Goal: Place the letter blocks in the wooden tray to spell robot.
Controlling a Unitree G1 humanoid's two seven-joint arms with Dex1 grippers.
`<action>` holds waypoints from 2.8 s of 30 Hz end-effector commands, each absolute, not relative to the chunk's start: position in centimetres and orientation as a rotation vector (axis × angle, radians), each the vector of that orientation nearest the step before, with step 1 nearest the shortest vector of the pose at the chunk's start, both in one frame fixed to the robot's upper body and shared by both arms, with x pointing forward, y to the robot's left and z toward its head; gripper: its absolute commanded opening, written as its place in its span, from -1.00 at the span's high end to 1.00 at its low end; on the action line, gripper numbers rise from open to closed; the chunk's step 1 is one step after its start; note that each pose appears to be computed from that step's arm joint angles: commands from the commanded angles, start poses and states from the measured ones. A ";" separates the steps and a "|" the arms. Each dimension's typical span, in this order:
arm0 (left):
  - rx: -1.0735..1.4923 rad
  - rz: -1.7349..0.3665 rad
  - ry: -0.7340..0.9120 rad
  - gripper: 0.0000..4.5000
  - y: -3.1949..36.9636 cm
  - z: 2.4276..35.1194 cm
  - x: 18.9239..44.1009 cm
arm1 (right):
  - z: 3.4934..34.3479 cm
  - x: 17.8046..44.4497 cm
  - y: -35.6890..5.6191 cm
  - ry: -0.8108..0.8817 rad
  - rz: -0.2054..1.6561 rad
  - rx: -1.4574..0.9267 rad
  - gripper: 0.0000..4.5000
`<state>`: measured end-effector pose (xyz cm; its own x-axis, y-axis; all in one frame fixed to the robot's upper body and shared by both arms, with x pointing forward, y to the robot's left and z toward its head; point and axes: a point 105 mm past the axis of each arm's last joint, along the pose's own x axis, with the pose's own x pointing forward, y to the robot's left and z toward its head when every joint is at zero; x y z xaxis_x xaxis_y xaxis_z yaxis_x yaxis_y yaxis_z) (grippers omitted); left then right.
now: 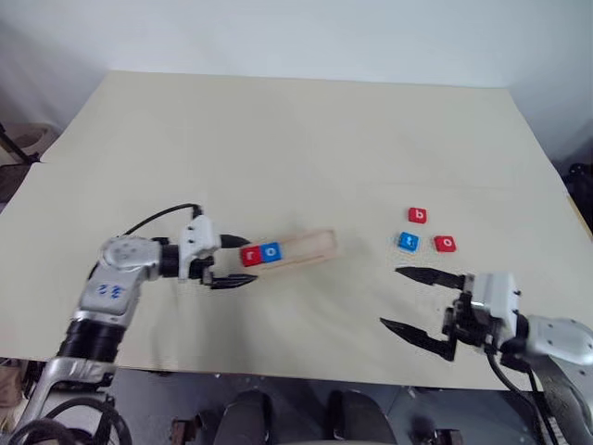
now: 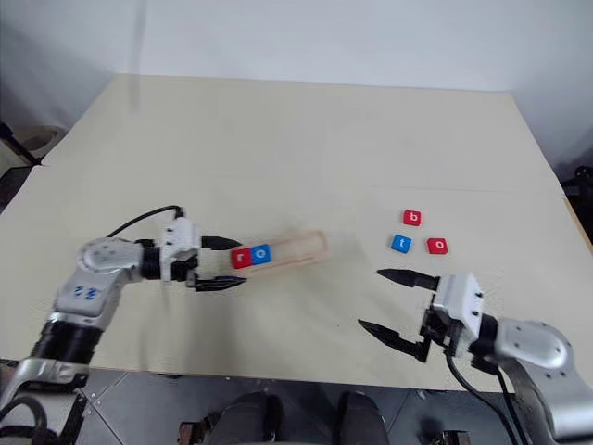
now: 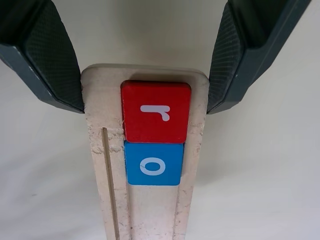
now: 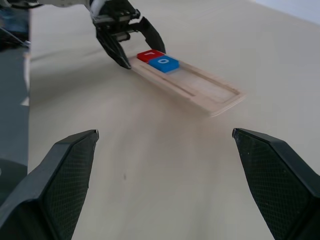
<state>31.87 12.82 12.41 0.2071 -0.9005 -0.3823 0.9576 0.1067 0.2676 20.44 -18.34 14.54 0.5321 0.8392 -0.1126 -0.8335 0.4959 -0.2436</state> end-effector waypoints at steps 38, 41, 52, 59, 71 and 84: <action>0.428 -1.287 -0.099 -0.97 16.8 14.0 32.4 | 13.2 15.3 -28.2 0.007 0.378 -0.253 -1.00; 0.445 -1.264 -0.092 -0.97 17.4 13.5 32.4 | 13.2 15.5 -28.1 -0.002 0.374 -0.250 -1.00; 0.305 -1.361 -0.151 -0.97 16.0 15.3 30.1 | 13.6 20.8 -26.6 0.104 0.332 -0.119 -1.00; 0.251 -1.356 -0.184 -0.97 14.7 16.2 29.2 | 14.1 26.9 -26.2 0.185 0.245 -0.086 -1.00; 0.231 -1.297 -0.189 -0.97 14.4 15.9 28.3 | 13.6 32.5 -25.3 0.245 0.146 -0.080 -1.00; 0.242 -1.285 -0.184 -0.97 14.7 16.0 28.3 | 15.2 32.6 -24.2 0.260 0.147 -0.060 -1.00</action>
